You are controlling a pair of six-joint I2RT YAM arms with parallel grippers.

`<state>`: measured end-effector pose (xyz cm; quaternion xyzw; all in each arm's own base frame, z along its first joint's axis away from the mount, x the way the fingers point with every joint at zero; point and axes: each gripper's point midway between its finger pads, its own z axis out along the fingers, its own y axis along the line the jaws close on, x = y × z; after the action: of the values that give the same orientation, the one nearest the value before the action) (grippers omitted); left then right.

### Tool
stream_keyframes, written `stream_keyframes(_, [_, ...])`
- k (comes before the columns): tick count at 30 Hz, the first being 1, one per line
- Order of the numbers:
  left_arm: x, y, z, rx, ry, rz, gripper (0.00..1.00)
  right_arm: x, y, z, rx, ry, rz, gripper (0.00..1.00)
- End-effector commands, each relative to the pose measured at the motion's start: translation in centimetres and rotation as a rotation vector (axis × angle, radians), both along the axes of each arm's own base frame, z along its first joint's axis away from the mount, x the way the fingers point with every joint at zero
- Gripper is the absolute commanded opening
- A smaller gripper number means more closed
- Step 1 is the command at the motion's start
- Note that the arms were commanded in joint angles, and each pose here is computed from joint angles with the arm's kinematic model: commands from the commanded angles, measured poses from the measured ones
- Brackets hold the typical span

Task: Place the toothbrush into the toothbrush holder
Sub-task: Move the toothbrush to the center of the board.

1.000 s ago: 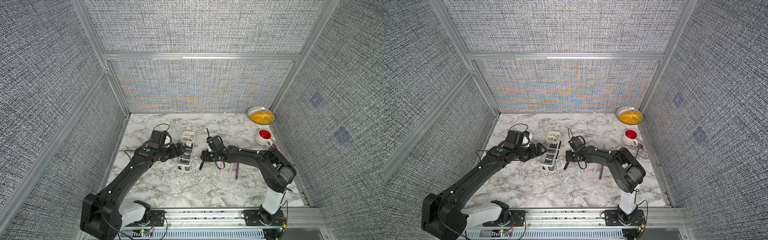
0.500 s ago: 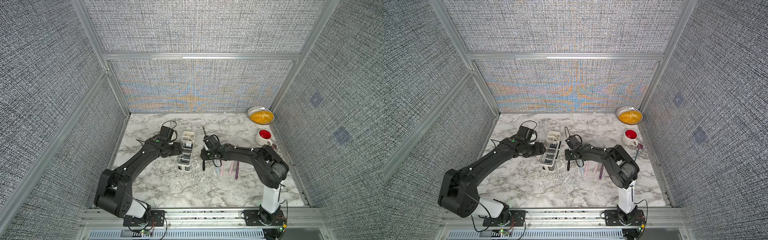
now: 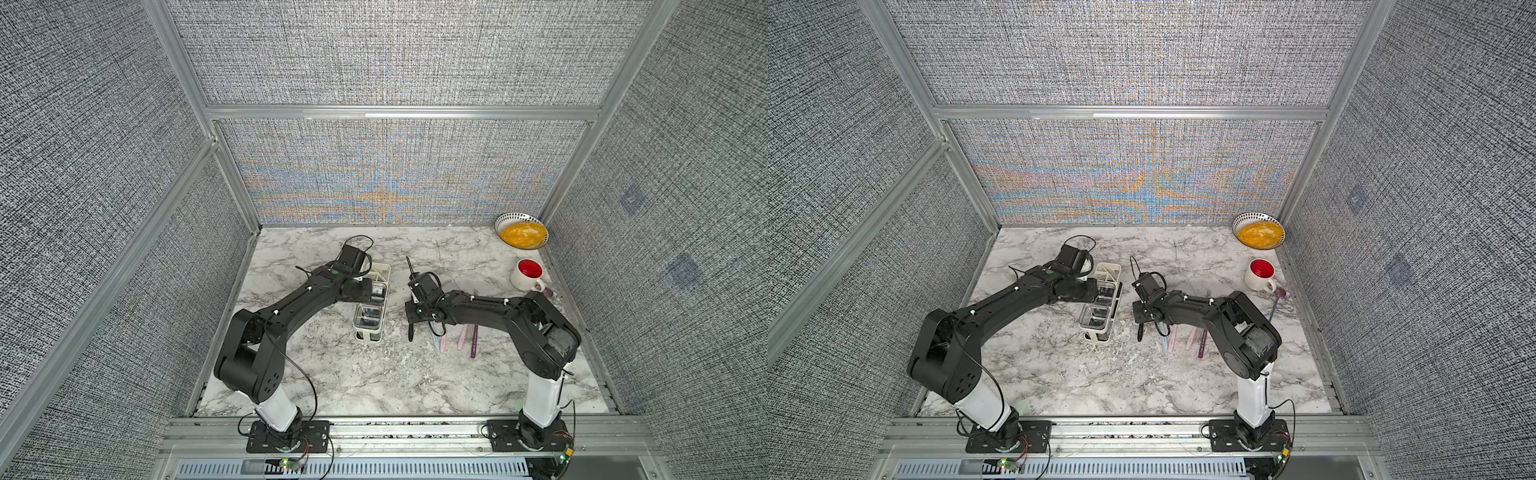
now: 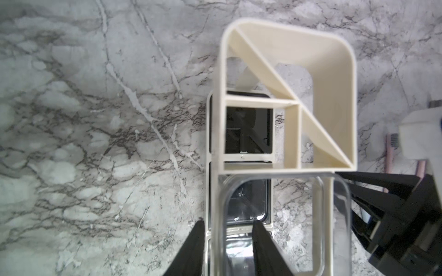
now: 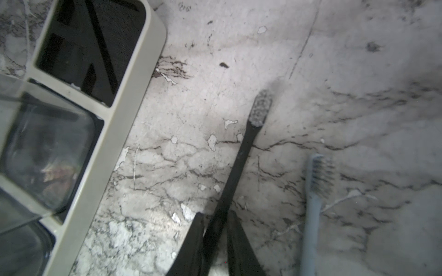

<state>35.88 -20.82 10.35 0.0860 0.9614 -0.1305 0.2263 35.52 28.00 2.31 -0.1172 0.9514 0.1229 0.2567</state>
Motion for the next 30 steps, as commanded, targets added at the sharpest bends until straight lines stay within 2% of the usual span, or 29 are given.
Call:
stream_keyframes(1, [0.3, -0.9, -0.1, 0.038, -0.033, -0.075, 0.36, -0.2, -0.9, -0.4, -0.044, -0.001, 0.004, 0.21])
stream_keyframes(3, [0.0, -1.6, -0.2, 0.052, -0.034, -0.110, 0.28, -0.4, -1.0, -0.3, -0.048, -0.010, 0.016, 0.21])
stream_keyframes(7, [-0.8, -2.6, -0.6, 0.118, -0.048, -0.182, 0.22, -0.6, -1.8, -0.1, -0.046, -0.025, 0.013, 0.21])
stream_keyframes(10, [-1.2, -3.0, -0.9, 0.155, -0.054, -0.211, 0.15, -0.6, -2.7, -0.1, -0.047, -0.028, 0.001, 0.20])
stream_keyframes(16, [-1.7, -3.5, -0.8, 0.181, -0.071, -0.250, 0.14, -0.8, -4.4, -0.7, -0.038, -0.005, -0.019, 0.18])
stream_keyframes(21, [-2.0, -3.2, -0.6, 0.242, -0.084, -0.271, 0.10, -1.0, -6.0, -1.1, -0.056, 0.003, -0.038, 0.15])
stream_keyframes(30, [-2.6, -4.1, -0.5, 0.329, -0.141, -0.310, 0.10, -0.9, -9.7, -1.3, -0.093, 0.011, -0.098, 0.14])
